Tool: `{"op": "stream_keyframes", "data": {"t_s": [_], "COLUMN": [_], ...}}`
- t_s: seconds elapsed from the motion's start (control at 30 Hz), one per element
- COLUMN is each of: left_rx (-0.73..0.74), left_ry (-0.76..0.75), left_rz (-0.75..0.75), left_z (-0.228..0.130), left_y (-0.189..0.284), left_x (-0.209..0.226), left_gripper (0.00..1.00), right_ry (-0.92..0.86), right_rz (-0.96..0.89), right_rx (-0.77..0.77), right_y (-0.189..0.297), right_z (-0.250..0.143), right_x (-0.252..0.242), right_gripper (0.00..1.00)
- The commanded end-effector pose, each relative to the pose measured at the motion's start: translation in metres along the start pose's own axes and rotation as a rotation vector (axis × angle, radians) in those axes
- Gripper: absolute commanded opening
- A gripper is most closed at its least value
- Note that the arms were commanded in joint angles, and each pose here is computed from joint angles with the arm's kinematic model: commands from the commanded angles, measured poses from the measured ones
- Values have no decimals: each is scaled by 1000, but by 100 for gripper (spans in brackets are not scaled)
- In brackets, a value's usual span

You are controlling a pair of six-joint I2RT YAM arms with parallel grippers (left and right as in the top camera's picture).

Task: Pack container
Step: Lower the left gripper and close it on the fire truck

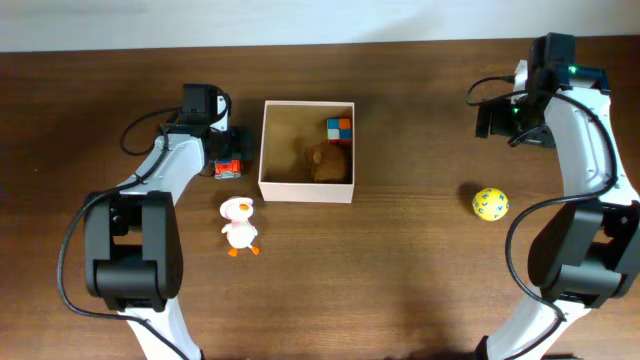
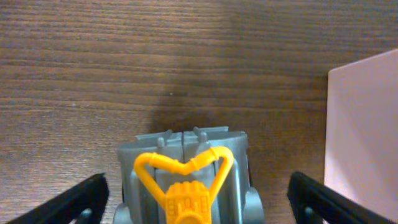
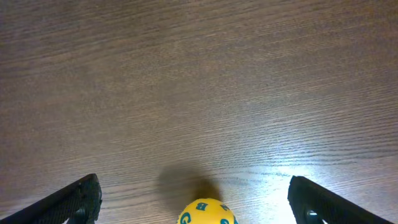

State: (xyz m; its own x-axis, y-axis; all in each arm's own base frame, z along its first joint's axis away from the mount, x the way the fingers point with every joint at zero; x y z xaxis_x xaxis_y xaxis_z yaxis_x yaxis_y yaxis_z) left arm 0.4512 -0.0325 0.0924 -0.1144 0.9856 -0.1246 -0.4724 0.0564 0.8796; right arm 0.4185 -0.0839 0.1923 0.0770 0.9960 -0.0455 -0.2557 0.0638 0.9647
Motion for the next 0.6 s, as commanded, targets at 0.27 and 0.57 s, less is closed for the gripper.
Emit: {"op": "stream_keyframes", "data": {"t_s": [0.27,0.57], "left_rx": [-14,19], "left_ry": [8,8], "left_rz": [24,58], "left_z": [5,-2], "left_y": [0,-5], "left_x": [2,7], "left_gripper": [78,83], "right_ry": [11,11], "right_rz": [1,1], "right_rx": [-41,-41], "right_y": [14,14], "right_z": [5,5], "right_x": [2,2], "right_gripper": [99,99]}}
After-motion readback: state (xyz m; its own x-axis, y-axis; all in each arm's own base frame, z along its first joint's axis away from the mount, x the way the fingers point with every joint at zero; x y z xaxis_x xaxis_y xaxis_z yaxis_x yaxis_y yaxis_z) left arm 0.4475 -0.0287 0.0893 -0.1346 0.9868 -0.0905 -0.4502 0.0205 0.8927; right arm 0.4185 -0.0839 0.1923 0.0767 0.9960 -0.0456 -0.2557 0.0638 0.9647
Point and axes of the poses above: each gripper's point midway between its finger pads, its own y axis back along the fingers, its own x axis along the line the jaws close on, z = x × y, the point moved 7 cm from there along y, back along the fingers, and after that the axes turned 8 degrees about y, right-handed, at the moved point
